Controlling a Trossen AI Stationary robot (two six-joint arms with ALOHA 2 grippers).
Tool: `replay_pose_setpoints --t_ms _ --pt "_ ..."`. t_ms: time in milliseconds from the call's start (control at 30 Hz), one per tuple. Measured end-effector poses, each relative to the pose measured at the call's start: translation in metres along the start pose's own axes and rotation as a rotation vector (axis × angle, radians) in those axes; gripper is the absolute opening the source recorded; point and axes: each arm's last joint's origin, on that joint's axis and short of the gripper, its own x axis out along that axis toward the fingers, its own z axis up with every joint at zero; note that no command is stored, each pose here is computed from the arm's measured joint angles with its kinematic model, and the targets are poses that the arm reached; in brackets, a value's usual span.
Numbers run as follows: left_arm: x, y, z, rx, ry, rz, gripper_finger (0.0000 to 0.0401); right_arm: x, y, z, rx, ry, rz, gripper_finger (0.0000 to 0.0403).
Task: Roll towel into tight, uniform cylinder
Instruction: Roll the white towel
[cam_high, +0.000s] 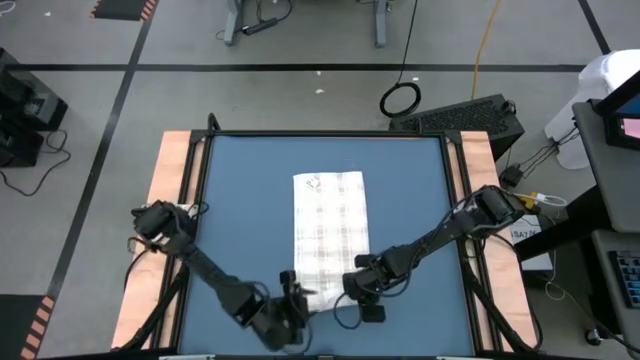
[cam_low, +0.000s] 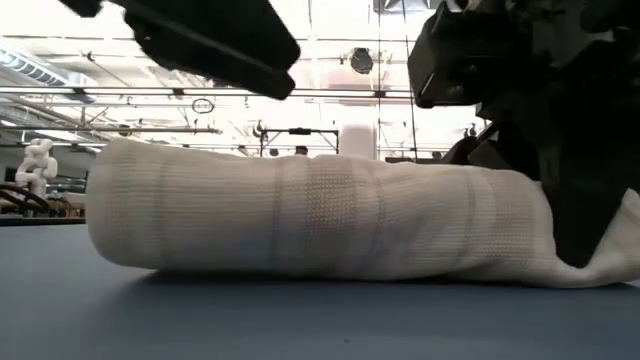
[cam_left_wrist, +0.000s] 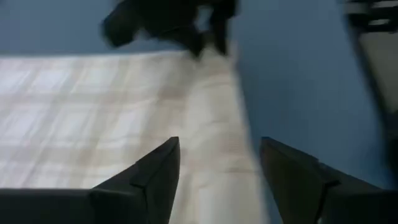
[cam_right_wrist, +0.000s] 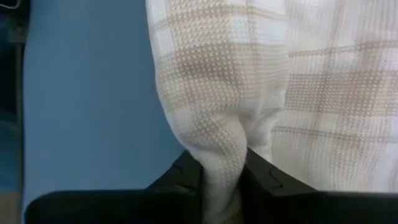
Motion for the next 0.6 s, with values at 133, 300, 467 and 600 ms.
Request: replay_pose_setpoints --t_ms 133,300,467,600 --pt "0.002 -0.016 -0.018 0.045 -0.010 0.001 0.0239 -0.002 -0.009 0.004 0.042 0.019 0.049 0.0058" --pt "0.011 -0.021 -0.033 0.097 -0.030 0.082 0.0253 -0.003 -0.016 0.008 0.070 0.020 0.073 0.0053" --pt "0.024 -0.017 -0.039 0.116 0.013 0.085 0.0253 -0.003 -0.017 0.009 0.106 0.023 0.079 0.0054" --pt "0.027 -0.015 -0.038 0.130 0.026 0.078 0.0251 -0.003 -0.017 0.009 0.109 0.028 0.088 0.0055"
